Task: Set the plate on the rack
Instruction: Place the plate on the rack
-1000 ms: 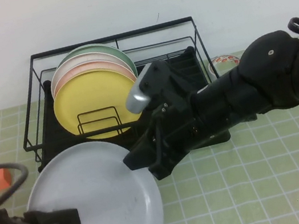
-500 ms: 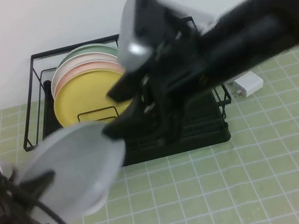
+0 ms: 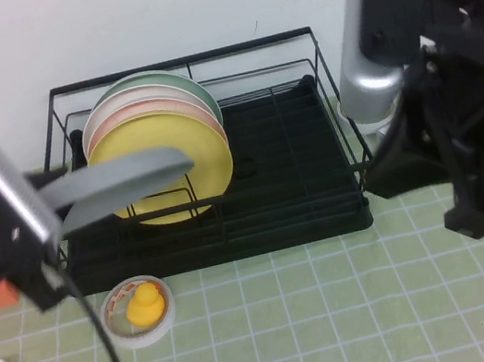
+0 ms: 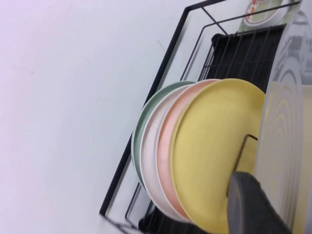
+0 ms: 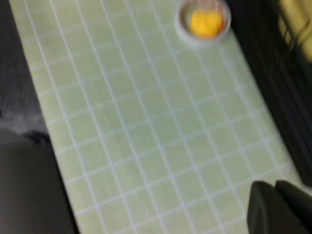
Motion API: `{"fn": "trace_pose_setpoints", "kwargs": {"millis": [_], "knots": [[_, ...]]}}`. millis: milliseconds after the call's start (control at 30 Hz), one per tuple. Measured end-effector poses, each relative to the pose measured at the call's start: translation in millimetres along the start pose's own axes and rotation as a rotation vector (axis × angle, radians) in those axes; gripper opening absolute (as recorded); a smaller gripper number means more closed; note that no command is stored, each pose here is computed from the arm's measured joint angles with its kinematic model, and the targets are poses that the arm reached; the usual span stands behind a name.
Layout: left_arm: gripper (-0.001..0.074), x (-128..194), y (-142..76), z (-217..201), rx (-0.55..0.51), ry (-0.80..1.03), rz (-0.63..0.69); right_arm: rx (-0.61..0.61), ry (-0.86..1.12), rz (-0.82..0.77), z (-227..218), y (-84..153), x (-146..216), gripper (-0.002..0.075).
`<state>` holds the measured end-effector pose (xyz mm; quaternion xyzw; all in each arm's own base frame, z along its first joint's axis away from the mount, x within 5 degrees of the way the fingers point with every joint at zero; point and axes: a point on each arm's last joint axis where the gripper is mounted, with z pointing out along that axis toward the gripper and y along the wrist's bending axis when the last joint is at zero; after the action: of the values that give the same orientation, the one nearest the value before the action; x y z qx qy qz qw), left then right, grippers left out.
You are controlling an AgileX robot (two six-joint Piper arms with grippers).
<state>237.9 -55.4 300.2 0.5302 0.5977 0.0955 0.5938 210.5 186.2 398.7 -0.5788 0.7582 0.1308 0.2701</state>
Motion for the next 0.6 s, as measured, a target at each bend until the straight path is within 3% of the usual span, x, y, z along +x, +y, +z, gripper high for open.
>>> {"fn": "trace_pose_setpoints", "kwargs": {"millis": [300, 600], "knots": [[0.0132, 14, 28, 64, 0.079, -0.063, -0.017, -0.019, 0.067, 0.087, 9, 2, 10, 0.0006], [0.0132, 42, 14, 100, 0.169, -0.045, 0.015, -0.018, 0.070, 0.103, 9, 2, 10, 0.0005]]}}
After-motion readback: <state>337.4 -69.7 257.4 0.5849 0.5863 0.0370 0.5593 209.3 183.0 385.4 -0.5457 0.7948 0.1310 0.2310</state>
